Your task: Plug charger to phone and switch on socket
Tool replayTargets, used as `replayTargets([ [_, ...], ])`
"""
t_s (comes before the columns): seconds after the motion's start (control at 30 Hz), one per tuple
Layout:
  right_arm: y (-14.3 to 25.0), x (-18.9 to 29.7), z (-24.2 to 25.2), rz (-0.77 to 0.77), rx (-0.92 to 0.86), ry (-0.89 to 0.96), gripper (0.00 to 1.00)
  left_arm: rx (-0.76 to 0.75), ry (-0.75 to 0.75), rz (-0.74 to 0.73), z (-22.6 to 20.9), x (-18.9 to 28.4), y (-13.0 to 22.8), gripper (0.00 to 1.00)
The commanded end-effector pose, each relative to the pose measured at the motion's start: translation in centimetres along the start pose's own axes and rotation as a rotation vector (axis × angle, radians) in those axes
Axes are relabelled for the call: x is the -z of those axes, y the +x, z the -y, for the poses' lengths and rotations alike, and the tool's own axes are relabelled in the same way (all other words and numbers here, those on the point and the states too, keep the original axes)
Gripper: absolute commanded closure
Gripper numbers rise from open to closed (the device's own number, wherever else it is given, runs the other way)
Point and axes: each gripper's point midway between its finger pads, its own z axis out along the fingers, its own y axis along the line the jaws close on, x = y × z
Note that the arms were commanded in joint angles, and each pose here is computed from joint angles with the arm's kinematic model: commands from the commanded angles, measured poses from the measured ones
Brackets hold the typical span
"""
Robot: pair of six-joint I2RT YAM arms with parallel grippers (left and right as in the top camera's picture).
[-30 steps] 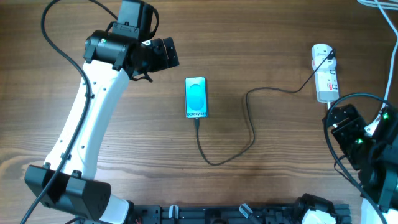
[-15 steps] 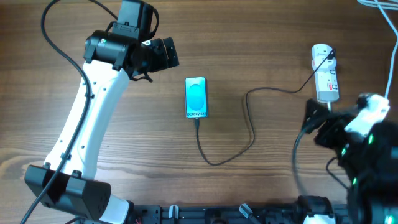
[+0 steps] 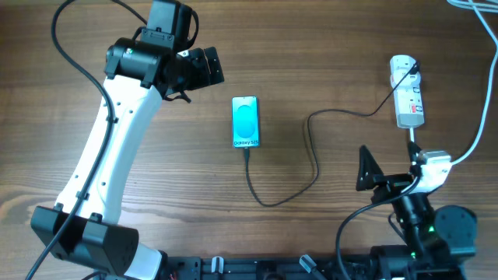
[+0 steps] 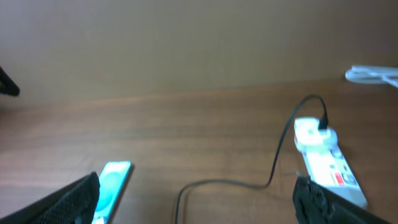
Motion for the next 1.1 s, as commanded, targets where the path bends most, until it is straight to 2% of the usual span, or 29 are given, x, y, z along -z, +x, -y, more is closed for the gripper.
replayTargets([
  [0.0, 1.3, -0.7, -0.2, 0.069, 0.072, -0.031, 0.00, 0.010, -0.017, -0.002, -0.3, -0.4, 0.0, 0.00],
  [0.2, 3.1, -1.5, 0.1, 0.109, 0.078, -0.039, 0.00, 0.010, -0.017, -0.002, -0.3, -0.4, 0.0, 0.00],
  [0.5, 3.1, -2.2, 0.3, 0.211, 0.093, -0.048, 0.00, 0.010, -0.017, -0.002, -0.3, -0.4, 0.0, 0.00],
  [0.87, 4.5, -3.3, 0.9, 0.260, 0.095, -0.038, 0.00, 0.010, -0.017, -0.002, -0.3, -0.4, 0.0, 0.00],
  [1.07, 5.1, -3.5, 1.5, 0.237, 0.089, -0.009, 0.00, 0.010, -0.017, -0.002, -0.3, -0.4, 0.0, 0.00],
])
